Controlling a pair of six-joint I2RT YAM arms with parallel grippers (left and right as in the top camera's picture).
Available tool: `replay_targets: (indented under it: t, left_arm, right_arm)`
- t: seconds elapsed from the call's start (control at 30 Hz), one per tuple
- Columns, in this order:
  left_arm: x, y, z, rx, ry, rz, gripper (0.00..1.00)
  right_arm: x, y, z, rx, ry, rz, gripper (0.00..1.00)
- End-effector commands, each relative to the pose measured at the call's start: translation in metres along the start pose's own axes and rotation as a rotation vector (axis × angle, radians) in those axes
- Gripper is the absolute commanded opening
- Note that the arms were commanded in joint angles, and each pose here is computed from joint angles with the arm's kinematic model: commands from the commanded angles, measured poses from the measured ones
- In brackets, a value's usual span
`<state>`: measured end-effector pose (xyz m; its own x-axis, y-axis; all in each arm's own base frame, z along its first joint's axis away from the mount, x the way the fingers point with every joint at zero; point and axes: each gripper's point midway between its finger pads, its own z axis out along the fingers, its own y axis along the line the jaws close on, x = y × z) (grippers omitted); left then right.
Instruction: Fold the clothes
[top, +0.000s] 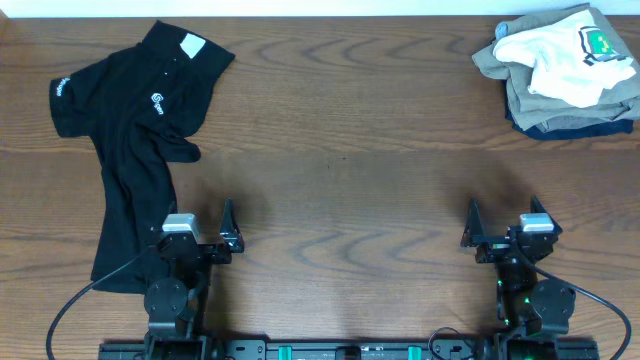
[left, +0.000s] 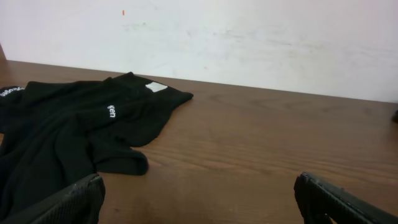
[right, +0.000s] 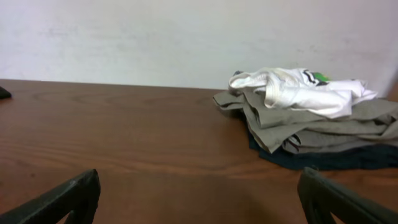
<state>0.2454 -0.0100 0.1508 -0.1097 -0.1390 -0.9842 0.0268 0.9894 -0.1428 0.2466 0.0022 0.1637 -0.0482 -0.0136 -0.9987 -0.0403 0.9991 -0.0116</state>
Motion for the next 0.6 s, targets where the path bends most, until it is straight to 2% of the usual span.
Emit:
replay_targets:
  t: [0.0,0.57]
  left_arm:
    - [0.014,0.000,0.000,0.000,0.048,0.013,0.98]
    - [0.023,0.002,0.002,-0.005,0.089,0.012,0.98]
  right_arm:
    - [-0.001,0.014,-0.001,-0.077,-0.010,-0.016,0.99]
    - [-0.029,0.026,-0.004,-0.147,-0.121,-0.009,0.99]
